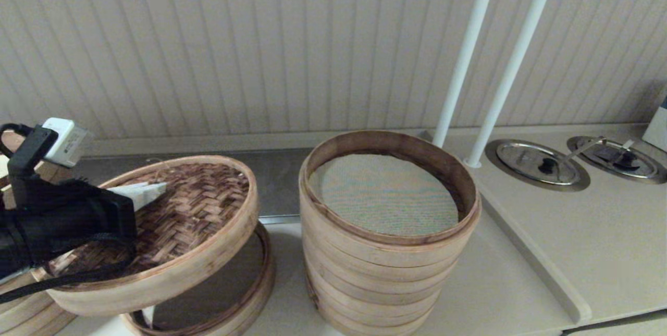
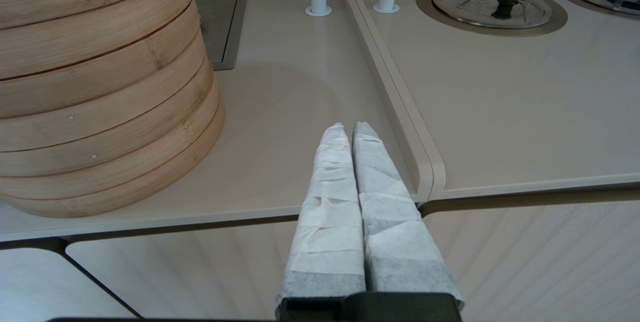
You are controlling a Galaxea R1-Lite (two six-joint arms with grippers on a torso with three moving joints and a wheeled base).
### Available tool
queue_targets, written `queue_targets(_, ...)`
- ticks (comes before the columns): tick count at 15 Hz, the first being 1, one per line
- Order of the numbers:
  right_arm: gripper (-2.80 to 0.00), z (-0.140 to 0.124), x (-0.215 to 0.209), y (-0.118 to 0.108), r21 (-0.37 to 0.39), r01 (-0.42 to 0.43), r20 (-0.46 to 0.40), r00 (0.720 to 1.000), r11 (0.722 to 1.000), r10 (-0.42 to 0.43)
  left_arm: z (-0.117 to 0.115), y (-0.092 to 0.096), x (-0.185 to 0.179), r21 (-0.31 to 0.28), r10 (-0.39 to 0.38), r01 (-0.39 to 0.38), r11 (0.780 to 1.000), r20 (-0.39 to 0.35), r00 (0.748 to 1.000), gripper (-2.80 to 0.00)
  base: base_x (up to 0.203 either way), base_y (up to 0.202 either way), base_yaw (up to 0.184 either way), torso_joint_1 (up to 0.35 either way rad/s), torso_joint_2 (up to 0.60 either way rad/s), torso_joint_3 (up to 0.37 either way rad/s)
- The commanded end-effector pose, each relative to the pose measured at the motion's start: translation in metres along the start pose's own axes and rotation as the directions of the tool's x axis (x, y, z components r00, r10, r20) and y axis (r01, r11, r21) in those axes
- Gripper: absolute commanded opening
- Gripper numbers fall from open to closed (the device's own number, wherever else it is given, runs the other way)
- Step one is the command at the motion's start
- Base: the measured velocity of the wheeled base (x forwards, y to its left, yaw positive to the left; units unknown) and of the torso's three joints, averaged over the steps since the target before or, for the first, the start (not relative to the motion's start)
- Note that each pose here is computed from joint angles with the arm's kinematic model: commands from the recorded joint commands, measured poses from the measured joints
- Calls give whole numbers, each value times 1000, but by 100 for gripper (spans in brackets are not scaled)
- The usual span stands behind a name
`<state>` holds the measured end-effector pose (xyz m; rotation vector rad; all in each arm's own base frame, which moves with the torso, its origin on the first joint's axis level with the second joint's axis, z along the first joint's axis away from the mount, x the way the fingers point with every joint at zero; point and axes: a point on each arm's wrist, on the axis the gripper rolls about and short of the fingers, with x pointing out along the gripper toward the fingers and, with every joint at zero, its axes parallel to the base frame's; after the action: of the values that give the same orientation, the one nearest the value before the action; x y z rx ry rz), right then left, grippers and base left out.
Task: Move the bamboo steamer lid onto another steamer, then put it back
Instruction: Put the steamer
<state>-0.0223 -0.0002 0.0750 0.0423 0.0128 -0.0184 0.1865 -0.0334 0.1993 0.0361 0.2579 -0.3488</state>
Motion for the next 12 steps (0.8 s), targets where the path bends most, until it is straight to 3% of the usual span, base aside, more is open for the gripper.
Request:
queue_targets(1, -280, -1, 0, 0, 1, 0, -4, 1000, 1000, 0, -11, 2, 13, -22, -4, 3, 1000, -58, 998, -280, 0, 0, 0, 0, 0, 0)
queue_targets(3, -280, -1, 0, 0, 1, 0, -4, 1000, 1000, 0, -17, 3, 21, -32, -6, 3, 999, -89, 996, -280, 0, 0, 0, 0, 0, 0)
queue_targets(12, -280, -1, 0, 0, 1, 0, -4, 1000, 1000, 0, -45, 9, 59, -59, -4, -2, 998, -103, 995, -280, 0, 0, 0, 0, 0, 0)
